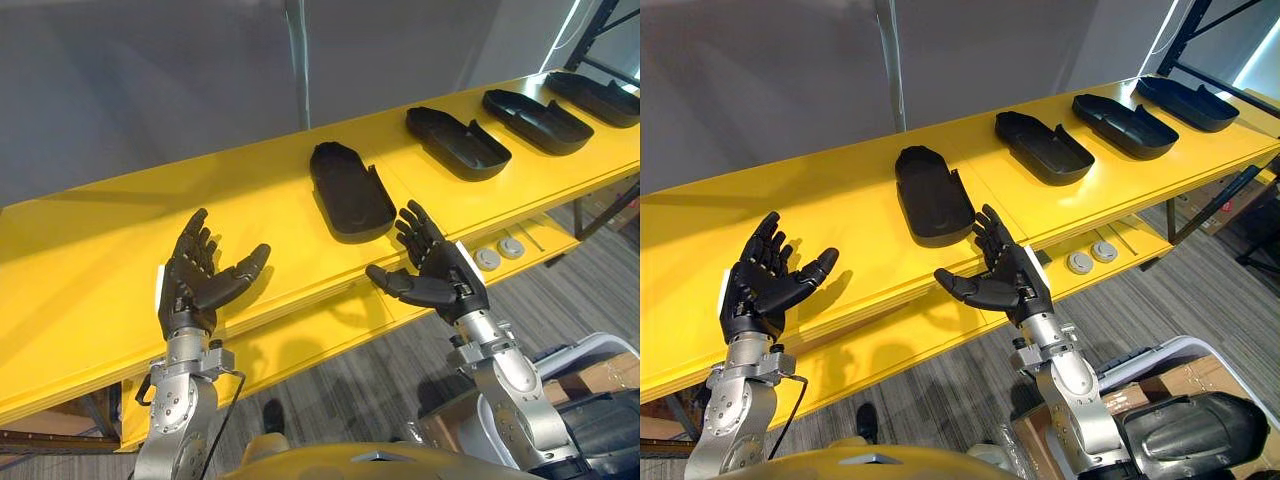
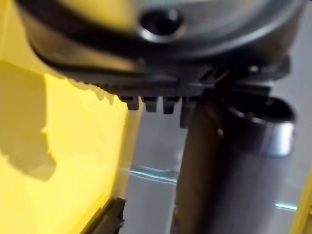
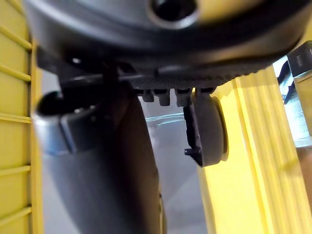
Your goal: Walk over and take three plastic housings, then place them on the shelf
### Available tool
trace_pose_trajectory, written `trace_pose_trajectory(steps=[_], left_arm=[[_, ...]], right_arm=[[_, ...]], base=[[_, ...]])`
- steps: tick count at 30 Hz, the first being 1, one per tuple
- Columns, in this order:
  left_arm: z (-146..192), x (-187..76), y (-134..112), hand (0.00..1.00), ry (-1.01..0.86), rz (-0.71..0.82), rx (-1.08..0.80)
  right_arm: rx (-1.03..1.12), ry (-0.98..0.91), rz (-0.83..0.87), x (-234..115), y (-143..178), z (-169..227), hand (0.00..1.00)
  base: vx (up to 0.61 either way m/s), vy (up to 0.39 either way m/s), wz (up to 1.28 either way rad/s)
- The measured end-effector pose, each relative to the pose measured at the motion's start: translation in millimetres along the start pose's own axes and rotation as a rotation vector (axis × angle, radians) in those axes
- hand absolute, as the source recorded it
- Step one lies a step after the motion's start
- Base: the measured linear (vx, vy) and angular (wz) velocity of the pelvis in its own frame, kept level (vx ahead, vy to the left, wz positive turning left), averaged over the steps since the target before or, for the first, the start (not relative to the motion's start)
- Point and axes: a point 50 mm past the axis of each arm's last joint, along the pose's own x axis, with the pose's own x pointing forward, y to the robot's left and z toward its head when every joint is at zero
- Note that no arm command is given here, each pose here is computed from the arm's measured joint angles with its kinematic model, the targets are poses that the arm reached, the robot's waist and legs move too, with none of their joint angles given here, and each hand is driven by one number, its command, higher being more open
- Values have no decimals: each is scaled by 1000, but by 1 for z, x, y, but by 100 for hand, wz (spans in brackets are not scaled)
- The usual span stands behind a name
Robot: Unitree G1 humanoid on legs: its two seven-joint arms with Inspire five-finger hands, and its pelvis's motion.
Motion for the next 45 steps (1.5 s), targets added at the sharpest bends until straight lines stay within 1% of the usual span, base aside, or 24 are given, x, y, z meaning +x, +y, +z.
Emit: trace_pose_trajectory(steps=[6, 10, 15, 27, 31, 37, 42, 45], left_arm=[[-1, 0, -2, 100, 0, -2, -10], [-1, 0, -2, 100, -2, 0, -13], [-7, 1, -3, 100, 15, 14, -27], [-7, 4, -7, 100, 9, 0, -40], [-7, 4, -9, 100, 8, -5, -45], [-8, 3, -10, 100, 8, -1, -57], [-8, 3, -11, 100, 8, -3, -61], [-8, 3, -11, 100, 8, -4, -64]], right_arm=[[8, 86, -64, -2, -5, -16, 100], [-8, 87, -78, 5, -10, -17, 100], [-47, 83, -137, 19, -21, -18, 100], [-34, 46, -80, 47, -10, -14, 100], [-38, 49, -71, 52, -9, -15, 100], [-21, 46, -107, 57, -6, -16, 100], [-78, 41, -163, 66, -3, -16, 100], [-72, 33, -197, 67, -1, -16, 100]], base=[[0, 0, 0], [0, 0, 0], [-24, -2, 5], [-10, -4, 7], [0, 0, 0], [0, 0, 0], [-2, -2, 1], [0, 0, 0]])
